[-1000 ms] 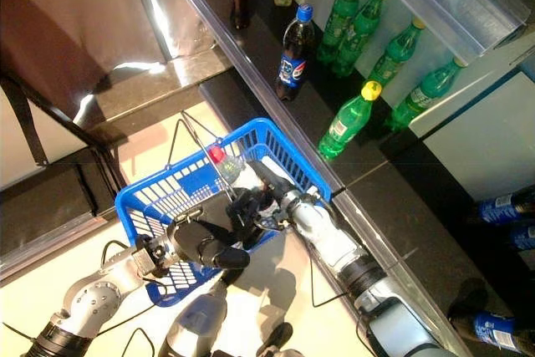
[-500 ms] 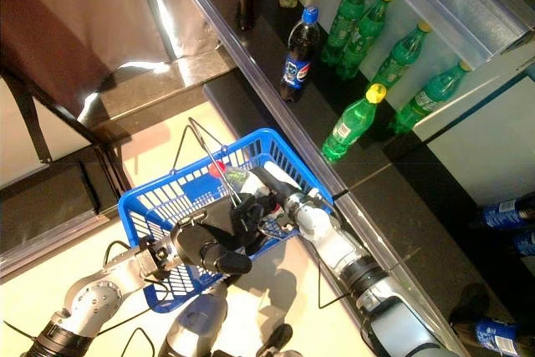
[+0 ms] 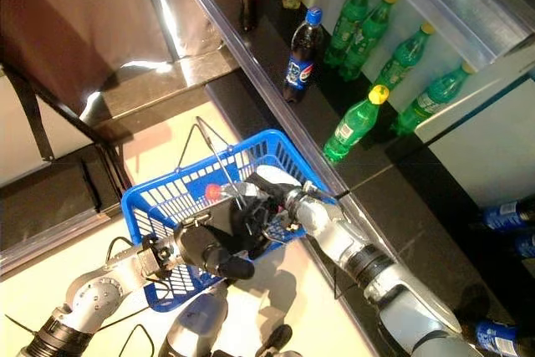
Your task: Pick up the drink and place into the basket.
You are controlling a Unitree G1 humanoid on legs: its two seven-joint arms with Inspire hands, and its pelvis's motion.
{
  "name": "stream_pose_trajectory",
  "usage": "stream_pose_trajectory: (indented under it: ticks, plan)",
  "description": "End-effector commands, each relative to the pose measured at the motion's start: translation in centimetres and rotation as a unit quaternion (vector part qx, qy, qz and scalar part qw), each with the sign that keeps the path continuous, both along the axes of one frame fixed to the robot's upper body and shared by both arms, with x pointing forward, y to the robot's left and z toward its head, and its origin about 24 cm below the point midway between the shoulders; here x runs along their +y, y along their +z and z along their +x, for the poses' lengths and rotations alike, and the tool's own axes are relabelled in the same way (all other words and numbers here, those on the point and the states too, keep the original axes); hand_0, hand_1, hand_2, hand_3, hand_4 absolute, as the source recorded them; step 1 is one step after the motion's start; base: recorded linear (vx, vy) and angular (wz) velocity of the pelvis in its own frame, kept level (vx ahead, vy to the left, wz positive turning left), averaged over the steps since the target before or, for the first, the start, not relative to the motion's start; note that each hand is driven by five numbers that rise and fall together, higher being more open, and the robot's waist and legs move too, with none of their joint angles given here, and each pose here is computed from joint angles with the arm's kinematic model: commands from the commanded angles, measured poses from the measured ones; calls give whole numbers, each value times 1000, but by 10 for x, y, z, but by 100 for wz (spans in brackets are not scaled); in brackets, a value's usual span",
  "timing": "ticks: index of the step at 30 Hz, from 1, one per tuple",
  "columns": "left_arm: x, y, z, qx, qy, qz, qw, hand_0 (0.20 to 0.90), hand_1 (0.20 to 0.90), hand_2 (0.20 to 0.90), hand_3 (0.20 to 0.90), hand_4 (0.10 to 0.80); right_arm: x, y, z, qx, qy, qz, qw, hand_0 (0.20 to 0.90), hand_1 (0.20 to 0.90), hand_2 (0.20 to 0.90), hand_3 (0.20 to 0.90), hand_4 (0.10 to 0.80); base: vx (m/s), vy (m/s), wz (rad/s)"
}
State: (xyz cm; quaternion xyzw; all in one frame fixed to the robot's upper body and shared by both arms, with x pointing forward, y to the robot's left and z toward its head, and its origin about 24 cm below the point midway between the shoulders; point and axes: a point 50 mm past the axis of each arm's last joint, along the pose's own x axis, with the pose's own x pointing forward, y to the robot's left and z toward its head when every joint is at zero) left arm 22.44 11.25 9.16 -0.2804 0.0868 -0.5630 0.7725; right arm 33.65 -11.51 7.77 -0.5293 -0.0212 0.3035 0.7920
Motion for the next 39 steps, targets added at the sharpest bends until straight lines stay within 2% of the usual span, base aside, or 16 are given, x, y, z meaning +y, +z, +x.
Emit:
stream_pose_trajectory:
  ticks: [1,14,39]
  plan:
    - [-45,80,-40,-190,-194,-272,923,300,300,300,200,100,42,19,-8,-41,107,5,993,300,300,300,200,100,0,0,0]
    - [-49,81,-45,-204,-226,-265,915,300,300,300,200,100,57,28,-11,-24,162,-35,986,300,300,300,200,100,1,1,0]
    - [-59,89,-53,-215,-268,-272,899,300,300,300,200,100,82,3,-17,47,175,-45,982,300,300,300,200,100,3,0,2]
